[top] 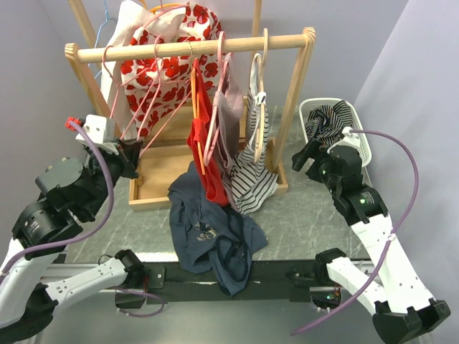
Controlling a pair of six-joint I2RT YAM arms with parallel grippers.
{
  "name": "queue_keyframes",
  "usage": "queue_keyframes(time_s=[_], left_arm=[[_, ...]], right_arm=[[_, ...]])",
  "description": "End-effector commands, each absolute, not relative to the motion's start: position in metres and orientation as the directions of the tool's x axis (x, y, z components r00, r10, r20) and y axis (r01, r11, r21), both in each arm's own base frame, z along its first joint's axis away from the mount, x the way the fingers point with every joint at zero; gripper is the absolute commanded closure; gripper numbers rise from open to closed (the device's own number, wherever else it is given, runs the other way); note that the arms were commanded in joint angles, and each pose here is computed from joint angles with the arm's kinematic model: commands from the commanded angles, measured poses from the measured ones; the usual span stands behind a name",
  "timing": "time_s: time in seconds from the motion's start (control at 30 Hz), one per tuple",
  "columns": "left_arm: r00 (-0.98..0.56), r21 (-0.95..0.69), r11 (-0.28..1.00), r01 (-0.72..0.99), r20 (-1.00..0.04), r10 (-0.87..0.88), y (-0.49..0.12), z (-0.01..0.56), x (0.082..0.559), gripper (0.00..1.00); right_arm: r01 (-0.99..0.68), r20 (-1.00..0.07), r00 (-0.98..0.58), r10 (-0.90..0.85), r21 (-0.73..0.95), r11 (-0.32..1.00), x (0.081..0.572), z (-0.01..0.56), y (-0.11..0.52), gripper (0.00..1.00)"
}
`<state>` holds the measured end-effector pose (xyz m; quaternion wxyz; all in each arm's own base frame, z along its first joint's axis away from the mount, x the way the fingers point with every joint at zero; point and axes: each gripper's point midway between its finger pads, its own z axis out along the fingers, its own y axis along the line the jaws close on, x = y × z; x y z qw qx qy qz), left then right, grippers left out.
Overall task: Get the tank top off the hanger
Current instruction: Place the hanger at the clothesline.
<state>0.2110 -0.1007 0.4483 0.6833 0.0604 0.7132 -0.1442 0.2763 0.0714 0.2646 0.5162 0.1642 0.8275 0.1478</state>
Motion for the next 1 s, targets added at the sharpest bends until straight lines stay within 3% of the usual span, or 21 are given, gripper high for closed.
queue_keyframes(time_s=[0.0, 0.2, 0.33, 0.63, 0.8, 0.9, 0.93, 0.97], left_arm=[[-0.08, -0.172, 0.955, 0.241, -0.984, -0.157, -0.088, 0.445, 0.204, 0.95], [-0.111, -0.174, 0.95, 0.259, -0.982, -0.149, -0.085, 0.439, 0.195, 0.8], [-0.092, -0.211, 0.93, 0.302, -0.977, -0.191, -0.084, 0.447, 0.184, 0.61], [-0.075, -0.242, 0.907, 0.345, -0.97, -0.231, -0.08, 0.456, 0.17, 0.45], [-0.054, -0.218, 0.863, 0.456, -0.975, -0.217, -0.099, 0.468, 0.163, 0.38], [-0.051, -0.208, 0.834, 0.51, -0.976, -0.212, -0.112, 0.472, 0.163, 0.31], [-0.05, -0.207, 0.823, 0.529, -0.976, -0.213, -0.116, 0.474, 0.162, 0.22], [-0.046, -0.203, 0.821, 0.534, -0.976, -0.211, -0.118, 0.475, 0.163, 0.2]], right_arm=[[0.122, -0.811, -0.434, 0.392, 0.378, 0.918, 0.26, 0.255, 0.063, 0.0], [0.12, -0.806, -0.435, 0.4, 0.389, 0.913, 0.252, 0.255, 0.063, 0.0], [0.104, -0.793, -0.467, 0.391, 0.39, 0.915, 0.252, 0.244, 0.068, 0.0], [-0.039, -0.753, -0.571, 0.328, 0.424, 0.905, 0.231, 0.222, 0.094, 0.0], [-0.14, -0.639, -0.735, 0.227, 0.472, 0.871, 0.206, 0.178, 0.121, 0.0], [-0.185, -0.599, -0.778, 0.191, 0.509, 0.841, 0.193, 0.163, 0.136, 0.0], [-0.213, -0.596, -0.784, 0.175, 0.523, 0.825, 0.19, 0.166, 0.143, 0.0], [-0.216, -0.587, -0.792, 0.165, 0.523, 0.825, 0.187, 0.166, 0.146, 0.0]])
